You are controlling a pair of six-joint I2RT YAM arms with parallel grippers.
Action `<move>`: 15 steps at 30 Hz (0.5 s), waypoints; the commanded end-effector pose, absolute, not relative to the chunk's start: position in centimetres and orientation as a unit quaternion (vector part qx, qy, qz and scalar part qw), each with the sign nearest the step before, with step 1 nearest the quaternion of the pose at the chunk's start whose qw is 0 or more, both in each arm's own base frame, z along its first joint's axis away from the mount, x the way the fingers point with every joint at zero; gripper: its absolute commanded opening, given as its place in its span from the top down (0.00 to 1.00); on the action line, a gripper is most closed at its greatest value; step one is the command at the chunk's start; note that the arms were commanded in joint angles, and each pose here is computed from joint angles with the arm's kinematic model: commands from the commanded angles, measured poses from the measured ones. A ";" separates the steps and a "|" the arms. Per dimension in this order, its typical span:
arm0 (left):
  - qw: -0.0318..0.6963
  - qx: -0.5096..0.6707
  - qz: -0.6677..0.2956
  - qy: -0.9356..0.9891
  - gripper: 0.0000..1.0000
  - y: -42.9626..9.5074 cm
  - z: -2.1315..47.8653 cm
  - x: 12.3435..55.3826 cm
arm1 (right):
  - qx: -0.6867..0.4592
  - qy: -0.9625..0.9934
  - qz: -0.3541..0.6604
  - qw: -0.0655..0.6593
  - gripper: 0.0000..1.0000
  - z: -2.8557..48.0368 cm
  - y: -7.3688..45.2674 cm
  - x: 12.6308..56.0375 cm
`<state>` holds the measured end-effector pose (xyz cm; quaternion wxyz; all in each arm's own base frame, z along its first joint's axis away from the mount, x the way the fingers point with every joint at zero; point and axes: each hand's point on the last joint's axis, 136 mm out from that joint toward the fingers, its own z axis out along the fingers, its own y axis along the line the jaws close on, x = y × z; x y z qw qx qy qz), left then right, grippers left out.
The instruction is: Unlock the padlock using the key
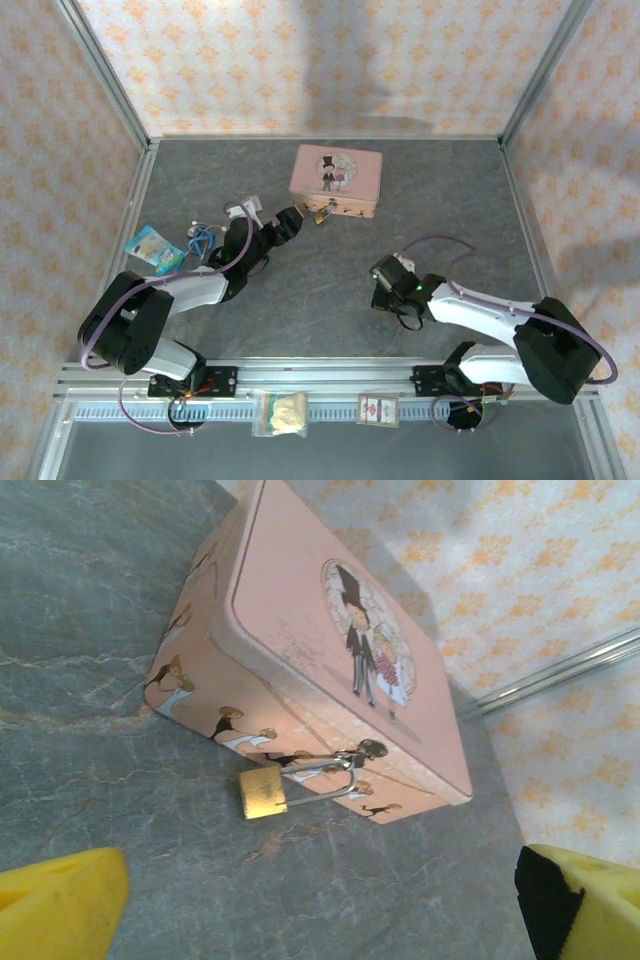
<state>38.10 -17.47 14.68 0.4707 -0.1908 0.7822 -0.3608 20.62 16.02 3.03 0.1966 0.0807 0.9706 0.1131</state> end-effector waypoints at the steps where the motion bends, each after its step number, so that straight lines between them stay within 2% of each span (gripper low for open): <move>1: 0.475 -0.188 -0.399 0.762 0.02 -18.3 16.7 37.7 | -0.006 0.952 0.165 0.258 1.00 7.2 18.9 23.3; 4: 0.470 -0.181 -0.430 0.750 0.05 -19.1 17.6 37.2 | -0.073 0.919 0.245 0.301 1.00 11.4 21.6 24.6; 8: 0.462 -0.167 -0.473 0.732 0.09 -20.2 19.2 36.2 | -0.135 0.879 0.333 0.314 1.00 14.8 24.2 25.5; 15: 0.425 -0.152 -0.561 0.694 0.18 -23.0 21.3 33.5 | -0.228 0.816 0.460 0.265 1.00 18.0 28.2 25.1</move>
